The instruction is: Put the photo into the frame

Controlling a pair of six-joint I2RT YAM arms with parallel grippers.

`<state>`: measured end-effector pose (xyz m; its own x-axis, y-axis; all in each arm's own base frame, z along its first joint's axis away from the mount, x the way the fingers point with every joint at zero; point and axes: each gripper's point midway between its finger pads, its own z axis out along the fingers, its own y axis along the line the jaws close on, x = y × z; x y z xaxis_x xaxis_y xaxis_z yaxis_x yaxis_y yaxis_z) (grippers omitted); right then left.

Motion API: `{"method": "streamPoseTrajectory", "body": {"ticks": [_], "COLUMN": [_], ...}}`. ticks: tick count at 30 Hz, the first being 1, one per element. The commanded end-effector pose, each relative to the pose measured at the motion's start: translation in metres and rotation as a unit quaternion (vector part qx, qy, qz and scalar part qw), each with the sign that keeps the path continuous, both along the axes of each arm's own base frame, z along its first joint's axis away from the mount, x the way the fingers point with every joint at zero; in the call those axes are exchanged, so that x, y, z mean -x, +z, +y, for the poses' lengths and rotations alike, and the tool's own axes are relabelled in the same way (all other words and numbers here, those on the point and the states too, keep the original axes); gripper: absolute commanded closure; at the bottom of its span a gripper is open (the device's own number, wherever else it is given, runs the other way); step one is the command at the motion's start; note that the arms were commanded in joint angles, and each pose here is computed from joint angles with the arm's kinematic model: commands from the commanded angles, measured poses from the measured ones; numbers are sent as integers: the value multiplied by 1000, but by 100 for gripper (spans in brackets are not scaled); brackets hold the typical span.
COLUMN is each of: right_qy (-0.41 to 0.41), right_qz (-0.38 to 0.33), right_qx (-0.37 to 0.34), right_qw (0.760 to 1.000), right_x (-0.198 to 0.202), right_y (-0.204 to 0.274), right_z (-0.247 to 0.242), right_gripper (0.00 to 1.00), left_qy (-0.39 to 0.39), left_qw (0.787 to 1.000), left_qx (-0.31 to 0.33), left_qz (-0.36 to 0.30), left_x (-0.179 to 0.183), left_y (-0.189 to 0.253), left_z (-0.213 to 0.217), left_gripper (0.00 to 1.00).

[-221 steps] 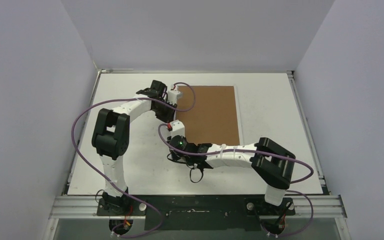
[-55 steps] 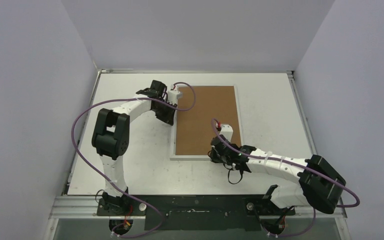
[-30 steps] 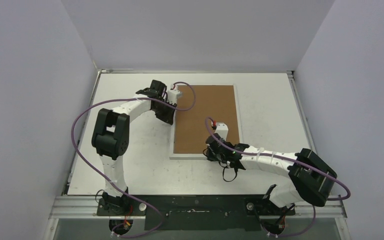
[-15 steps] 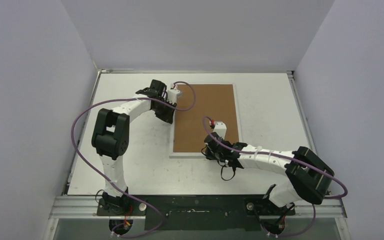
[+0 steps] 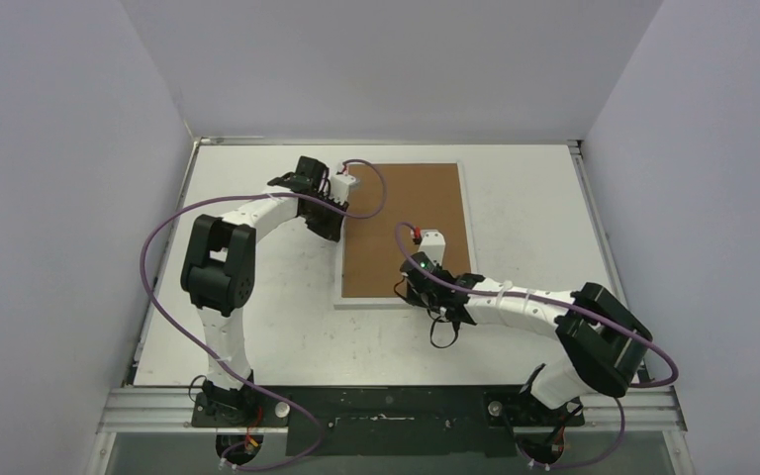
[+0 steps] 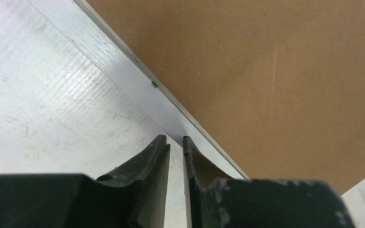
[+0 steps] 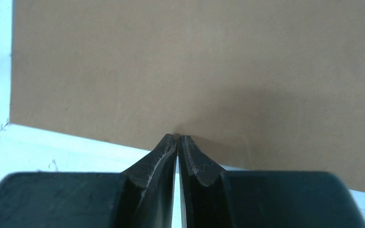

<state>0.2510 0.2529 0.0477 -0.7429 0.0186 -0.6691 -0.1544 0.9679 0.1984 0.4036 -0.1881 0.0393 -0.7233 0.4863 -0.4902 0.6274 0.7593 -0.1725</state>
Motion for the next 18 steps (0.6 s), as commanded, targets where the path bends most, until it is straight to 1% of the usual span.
{"method": "streamPoseTrajectory", "body": {"ticks": [1, 6, 12, 15, 18], "right_qy": [-28, -15, 14, -9, -26], "right_qz": [-46, -30, -36, -37, -26], "right_qx": [-3, -5, -47, -37, -17], "right_qw": [999, 999, 998, 999, 999], "right_x": [-24, -22, -31, -48, -55], "right_y": [20, 14, 50, 62, 55], "right_z": [-6, 1, 15, -5, -23], "right_gripper": [90, 86, 82, 81, 83], "left_qy": [-8, -7, -2, -13, -30], "left_qw": [998, 999, 999, 998, 997], "left_qx": [-32, -27, 9, 25, 52], "left_qz": [47, 46, 44, 49, 43], "left_x": [21, 19, 11, 14, 20], "left_y": [-23, -14, 25, 49, 71], "left_z": [10, 10, 10, 9, -4], "left_gripper": [84, 85, 84, 83, 82]}}
